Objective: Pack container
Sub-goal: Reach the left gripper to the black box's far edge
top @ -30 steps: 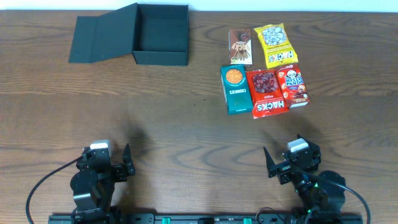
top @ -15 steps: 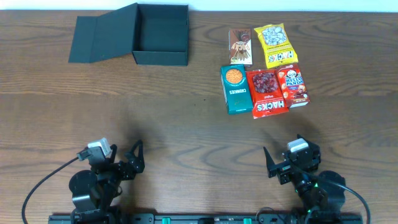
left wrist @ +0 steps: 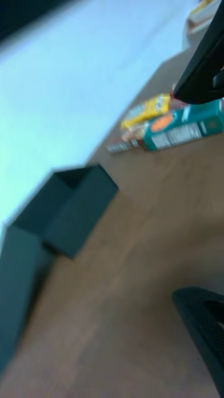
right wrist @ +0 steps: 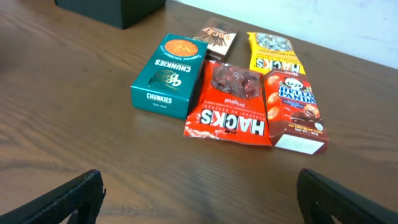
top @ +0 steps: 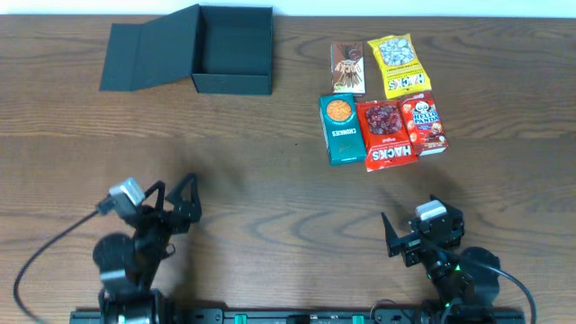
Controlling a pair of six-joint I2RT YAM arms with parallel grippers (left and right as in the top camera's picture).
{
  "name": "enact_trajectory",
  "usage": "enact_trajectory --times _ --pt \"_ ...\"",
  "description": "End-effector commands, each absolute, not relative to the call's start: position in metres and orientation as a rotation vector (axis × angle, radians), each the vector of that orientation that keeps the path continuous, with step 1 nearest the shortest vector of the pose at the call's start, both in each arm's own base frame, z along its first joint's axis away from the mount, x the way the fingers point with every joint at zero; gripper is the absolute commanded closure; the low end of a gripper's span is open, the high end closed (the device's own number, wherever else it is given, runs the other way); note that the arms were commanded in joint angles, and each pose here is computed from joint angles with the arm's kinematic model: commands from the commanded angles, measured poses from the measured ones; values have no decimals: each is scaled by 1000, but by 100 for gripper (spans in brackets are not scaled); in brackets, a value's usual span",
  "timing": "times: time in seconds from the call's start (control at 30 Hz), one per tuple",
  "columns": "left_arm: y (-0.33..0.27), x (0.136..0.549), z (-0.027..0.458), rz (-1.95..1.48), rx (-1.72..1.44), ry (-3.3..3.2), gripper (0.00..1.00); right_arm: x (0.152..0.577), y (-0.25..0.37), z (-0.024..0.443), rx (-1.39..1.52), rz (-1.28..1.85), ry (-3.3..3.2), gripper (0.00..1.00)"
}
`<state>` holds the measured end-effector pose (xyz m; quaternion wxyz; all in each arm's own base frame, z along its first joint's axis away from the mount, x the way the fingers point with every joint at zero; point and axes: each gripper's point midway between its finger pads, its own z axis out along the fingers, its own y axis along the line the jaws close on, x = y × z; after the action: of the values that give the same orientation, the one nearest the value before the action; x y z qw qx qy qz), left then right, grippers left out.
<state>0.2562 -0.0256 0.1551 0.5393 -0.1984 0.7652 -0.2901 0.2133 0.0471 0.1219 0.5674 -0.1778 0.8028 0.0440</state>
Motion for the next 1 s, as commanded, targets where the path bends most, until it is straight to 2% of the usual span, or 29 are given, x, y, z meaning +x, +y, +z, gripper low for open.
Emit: enact_trajectory --times 0.0,0.27,0.6,0.73,0.97 --pt "-20 275 161 -650 -492 1896 5 213 48 120 -414 113 1890 1" --pt "-11 360 187 -654 -561 2089 5 213 48 120 -415 113 1890 1" --pt "-31 488 189 -875 -867 2240 4 213 48 120 -414 113 1890 1" --pt "-42 516 169 -898 -1066 2293 4 213 48 120 -415 113 1890 1" --pt "-67 536 124 -884 -1320 2365 4 213 48 120 -415 113 1890 1"
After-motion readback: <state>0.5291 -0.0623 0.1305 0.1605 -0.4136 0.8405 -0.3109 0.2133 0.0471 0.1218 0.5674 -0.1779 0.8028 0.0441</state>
